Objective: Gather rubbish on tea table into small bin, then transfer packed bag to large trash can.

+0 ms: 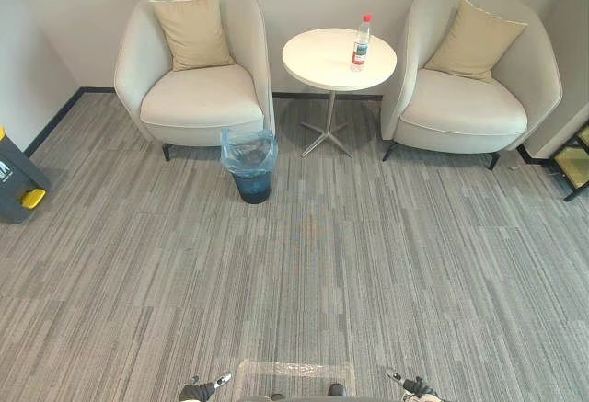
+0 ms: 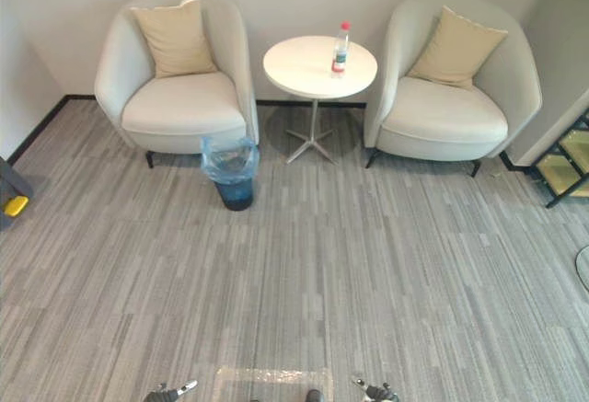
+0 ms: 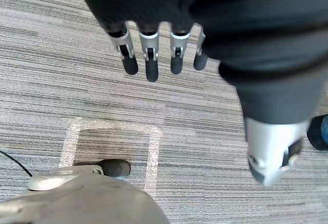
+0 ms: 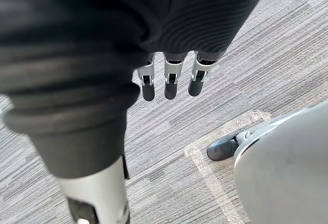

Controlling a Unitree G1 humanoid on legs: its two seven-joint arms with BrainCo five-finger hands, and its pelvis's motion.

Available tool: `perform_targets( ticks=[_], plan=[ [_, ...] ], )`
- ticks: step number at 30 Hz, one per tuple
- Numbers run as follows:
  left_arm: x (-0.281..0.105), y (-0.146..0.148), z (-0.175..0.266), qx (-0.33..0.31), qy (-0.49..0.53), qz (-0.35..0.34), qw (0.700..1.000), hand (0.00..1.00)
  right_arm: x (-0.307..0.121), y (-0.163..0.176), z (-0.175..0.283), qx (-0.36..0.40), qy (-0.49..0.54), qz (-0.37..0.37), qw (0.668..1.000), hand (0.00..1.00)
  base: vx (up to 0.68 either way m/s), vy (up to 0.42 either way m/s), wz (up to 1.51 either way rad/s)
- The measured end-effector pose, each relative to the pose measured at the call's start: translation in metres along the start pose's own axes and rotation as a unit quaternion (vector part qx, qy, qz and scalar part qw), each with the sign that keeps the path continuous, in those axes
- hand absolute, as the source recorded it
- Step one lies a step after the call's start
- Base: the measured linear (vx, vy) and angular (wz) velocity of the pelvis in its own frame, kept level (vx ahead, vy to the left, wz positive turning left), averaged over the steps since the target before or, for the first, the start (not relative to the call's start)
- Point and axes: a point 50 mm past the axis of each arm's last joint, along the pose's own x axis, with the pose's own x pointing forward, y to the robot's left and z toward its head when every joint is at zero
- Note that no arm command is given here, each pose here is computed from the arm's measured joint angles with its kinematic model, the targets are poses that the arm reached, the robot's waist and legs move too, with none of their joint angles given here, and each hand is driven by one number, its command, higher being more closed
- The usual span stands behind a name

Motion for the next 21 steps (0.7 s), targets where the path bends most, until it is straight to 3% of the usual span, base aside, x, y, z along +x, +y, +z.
perform_targets(
  ticks=[21],
  plan=[
    [-0.0001,-0.0018,-0.0004,0.007,0.001,-0.004,1.0,0.0,0.0,-0.0006,-0.0006,0.02,0.002,-0.001,1.0,0.0,0.0,0.0,0.0]
  ],
)
